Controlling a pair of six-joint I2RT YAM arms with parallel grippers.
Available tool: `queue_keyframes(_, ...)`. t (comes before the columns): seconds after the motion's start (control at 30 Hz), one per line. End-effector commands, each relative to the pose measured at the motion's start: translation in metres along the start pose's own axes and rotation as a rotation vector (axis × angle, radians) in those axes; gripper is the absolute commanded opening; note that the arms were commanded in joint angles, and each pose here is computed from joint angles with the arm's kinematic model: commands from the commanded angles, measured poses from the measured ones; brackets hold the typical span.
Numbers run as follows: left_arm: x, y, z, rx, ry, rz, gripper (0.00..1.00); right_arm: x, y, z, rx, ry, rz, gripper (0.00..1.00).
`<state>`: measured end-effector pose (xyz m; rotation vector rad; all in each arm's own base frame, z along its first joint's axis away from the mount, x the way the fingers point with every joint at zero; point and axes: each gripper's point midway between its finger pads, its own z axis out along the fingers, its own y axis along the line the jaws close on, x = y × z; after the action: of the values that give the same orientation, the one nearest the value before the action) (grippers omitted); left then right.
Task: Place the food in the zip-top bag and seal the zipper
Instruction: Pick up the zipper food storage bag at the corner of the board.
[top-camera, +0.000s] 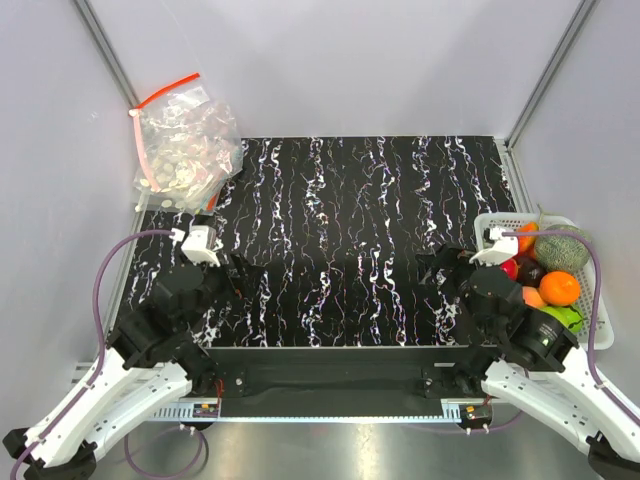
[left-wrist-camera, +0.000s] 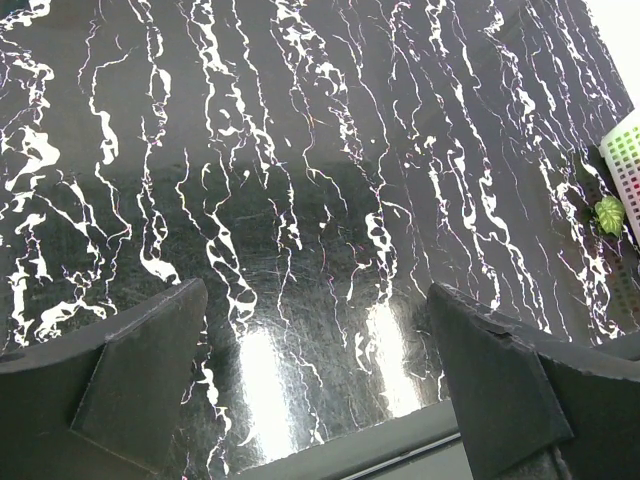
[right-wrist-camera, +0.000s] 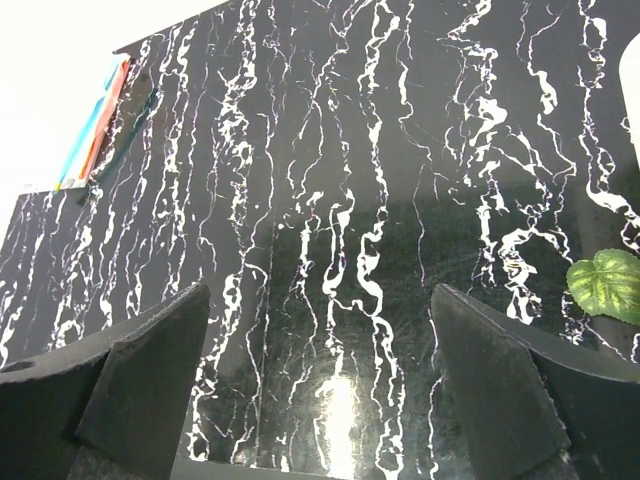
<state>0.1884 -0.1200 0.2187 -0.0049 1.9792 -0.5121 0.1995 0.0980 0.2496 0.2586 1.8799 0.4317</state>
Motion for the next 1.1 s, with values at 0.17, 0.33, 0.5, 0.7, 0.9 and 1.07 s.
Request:
queue_keyframes(0.17,-0.013,-0.004,0.006,-0.012,-0.029,-0.001,0.99,-0.011,0.002,-0.008,-0.047,-0.053,0.002,1.00)
queue_keyframes(0.33,-0.023,0.017,0.010,-0.176,-0.071,-0.125,0.99,-0.008,0.004,-0.008,-0.081,-0.061,0.010,1.00)
queue_keyframes(0.5,-0.048,0.007,0.036,-0.204,-0.128,-0.170,0.99,-0.010,0.011,-0.010,-0.122,-0.061,0.000,1.00)
queue_keyframes(0.7,-0.096,0.010,0.077,-0.179,-0.150,-0.234,0.99,-0.011,0.010,-0.016,-0.126,-0.047,0.006,1.00)
queue_keyframes(0.9,-0.166,0.033,0.116,-0.174,-0.220,-0.413,0.99,-0.015,0.012,-0.021,-0.149,-0.057,0.011,1.00)
queue_keyframes(1.07,-0.207,0.080,0.160,-0.401,-0.232,-0.339,0.99,-0.017,0.015,-0.024,-0.167,-0.055,0.014,0.99)
